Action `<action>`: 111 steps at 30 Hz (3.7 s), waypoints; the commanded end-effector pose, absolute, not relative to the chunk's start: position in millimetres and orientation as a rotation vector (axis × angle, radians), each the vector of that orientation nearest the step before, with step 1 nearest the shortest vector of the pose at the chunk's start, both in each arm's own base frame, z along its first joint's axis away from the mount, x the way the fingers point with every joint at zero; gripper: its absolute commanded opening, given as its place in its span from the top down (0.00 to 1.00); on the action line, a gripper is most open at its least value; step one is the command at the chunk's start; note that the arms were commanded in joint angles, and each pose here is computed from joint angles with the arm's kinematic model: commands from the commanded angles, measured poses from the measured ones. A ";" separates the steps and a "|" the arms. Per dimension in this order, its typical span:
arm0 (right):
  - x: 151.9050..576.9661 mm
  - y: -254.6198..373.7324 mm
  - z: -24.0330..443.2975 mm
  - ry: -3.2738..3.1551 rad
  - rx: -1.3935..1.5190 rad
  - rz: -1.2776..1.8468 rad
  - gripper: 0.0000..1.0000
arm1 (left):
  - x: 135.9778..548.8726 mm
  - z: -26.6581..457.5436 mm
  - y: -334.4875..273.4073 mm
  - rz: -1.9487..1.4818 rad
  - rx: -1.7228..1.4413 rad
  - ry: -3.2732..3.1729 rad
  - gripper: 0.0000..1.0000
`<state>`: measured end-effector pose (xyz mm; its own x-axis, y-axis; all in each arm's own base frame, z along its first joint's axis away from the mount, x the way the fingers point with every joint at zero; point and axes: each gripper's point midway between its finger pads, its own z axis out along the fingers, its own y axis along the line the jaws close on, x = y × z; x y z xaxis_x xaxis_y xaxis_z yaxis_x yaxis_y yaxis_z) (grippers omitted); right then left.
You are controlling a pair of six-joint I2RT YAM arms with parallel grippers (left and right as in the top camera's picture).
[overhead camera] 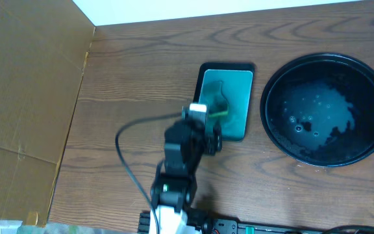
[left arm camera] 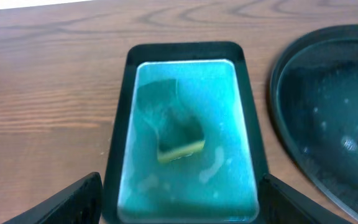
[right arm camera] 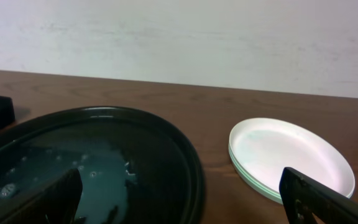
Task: Clean dirty plates on tray and stack at the side
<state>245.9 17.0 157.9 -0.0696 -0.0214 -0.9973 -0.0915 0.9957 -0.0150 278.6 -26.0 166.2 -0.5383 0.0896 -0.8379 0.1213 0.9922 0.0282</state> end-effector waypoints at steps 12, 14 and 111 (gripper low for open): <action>245.6 16.7 157.5 1.639 -0.097 0.044 0.01 | 254.2 141.6 -13.4 0.011 0.169 1.789 0.20; 245.6 16.7 157.5 1.639 -0.097 0.044 0.01 | 252.4 138.8 -12.4 0.007 0.173 1.762 0.20; 245.6 16.8 157.2 1.640 -0.097 0.044 0.01 | 243.9 137.1 10.3 0.029 -0.035 1.724 0.07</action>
<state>245.8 17.0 157.8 -0.0700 -0.0210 -0.9973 -0.0915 0.9957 -0.0145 244.6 12.5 152.3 -0.1059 -0.0192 -0.9942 -0.0526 0.9985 -0.0136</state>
